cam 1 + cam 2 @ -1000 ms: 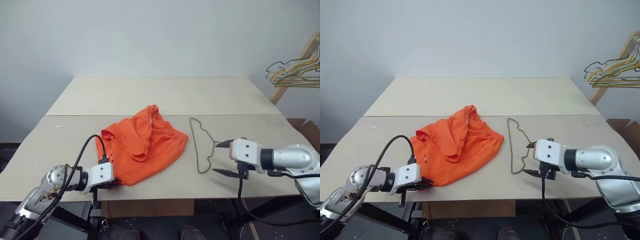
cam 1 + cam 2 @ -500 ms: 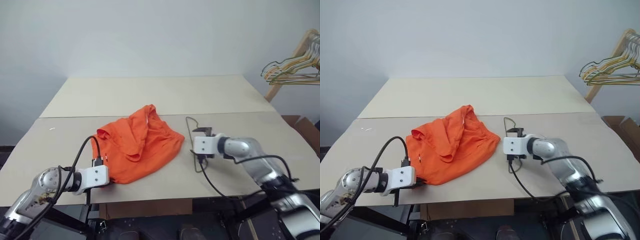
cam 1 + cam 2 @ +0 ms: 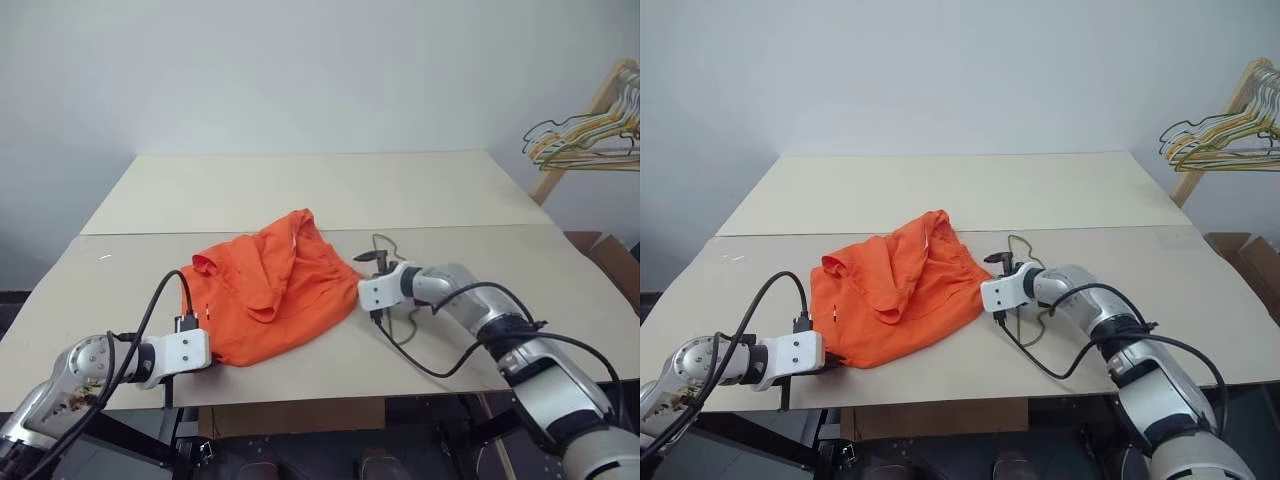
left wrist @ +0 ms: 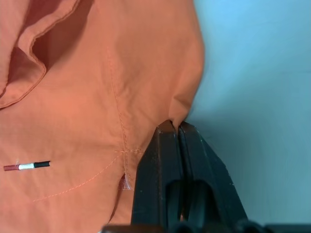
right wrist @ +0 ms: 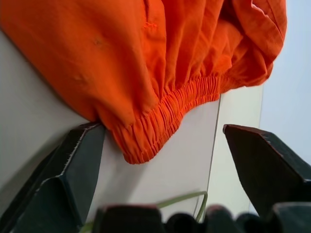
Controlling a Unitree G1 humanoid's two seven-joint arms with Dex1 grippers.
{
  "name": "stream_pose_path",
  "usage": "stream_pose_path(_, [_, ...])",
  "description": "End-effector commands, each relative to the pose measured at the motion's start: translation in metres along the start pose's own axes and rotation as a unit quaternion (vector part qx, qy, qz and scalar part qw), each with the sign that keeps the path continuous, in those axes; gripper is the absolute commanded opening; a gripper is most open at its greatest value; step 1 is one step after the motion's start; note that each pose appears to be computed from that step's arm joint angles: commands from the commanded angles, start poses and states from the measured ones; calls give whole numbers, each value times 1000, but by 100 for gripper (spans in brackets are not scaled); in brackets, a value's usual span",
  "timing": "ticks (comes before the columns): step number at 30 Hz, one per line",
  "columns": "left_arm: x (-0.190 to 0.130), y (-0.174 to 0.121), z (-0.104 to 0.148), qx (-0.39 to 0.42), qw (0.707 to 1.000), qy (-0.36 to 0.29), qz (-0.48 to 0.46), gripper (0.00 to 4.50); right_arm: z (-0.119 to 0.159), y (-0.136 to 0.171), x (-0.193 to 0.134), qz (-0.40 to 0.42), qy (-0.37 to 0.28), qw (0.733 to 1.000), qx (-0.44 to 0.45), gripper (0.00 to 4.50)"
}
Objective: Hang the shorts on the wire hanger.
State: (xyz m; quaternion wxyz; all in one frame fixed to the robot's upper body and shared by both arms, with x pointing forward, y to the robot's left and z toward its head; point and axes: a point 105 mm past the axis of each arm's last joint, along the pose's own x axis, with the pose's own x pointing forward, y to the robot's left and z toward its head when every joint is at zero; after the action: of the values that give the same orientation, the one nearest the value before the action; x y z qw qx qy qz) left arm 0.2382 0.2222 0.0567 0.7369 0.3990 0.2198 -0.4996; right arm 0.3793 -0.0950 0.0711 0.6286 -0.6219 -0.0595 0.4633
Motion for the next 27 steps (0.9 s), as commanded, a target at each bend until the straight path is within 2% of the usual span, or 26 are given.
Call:
stream_pose_path(1, [-6, 8, 3, 15, 1000, -1, 21, 0, 7, -4, 0, 7, -23, 1000, -20, 325])
stream_pose_path(10, [-6, 10, 2, 18, 1000, -2, 25, 0, 7, 4, 3, 23, -28, 999, -23, 14])
stream_pose_path(16, [-7, 12, 2, 21, 999, -3, 26, 0, 10, 10, -10, 41, -42, 998, -14, 4])
stream_pose_path(20, [-21, 9, 7, 27, 1000, -11, -2, 0, 25, 23, -48, 73, -76, 994, 26, 4])
stream_pose_path(27, [-42, 4, 22, 13, 998, -29, -59, 0, 61, 23, -101, 133, -136, 976, 109, 4])
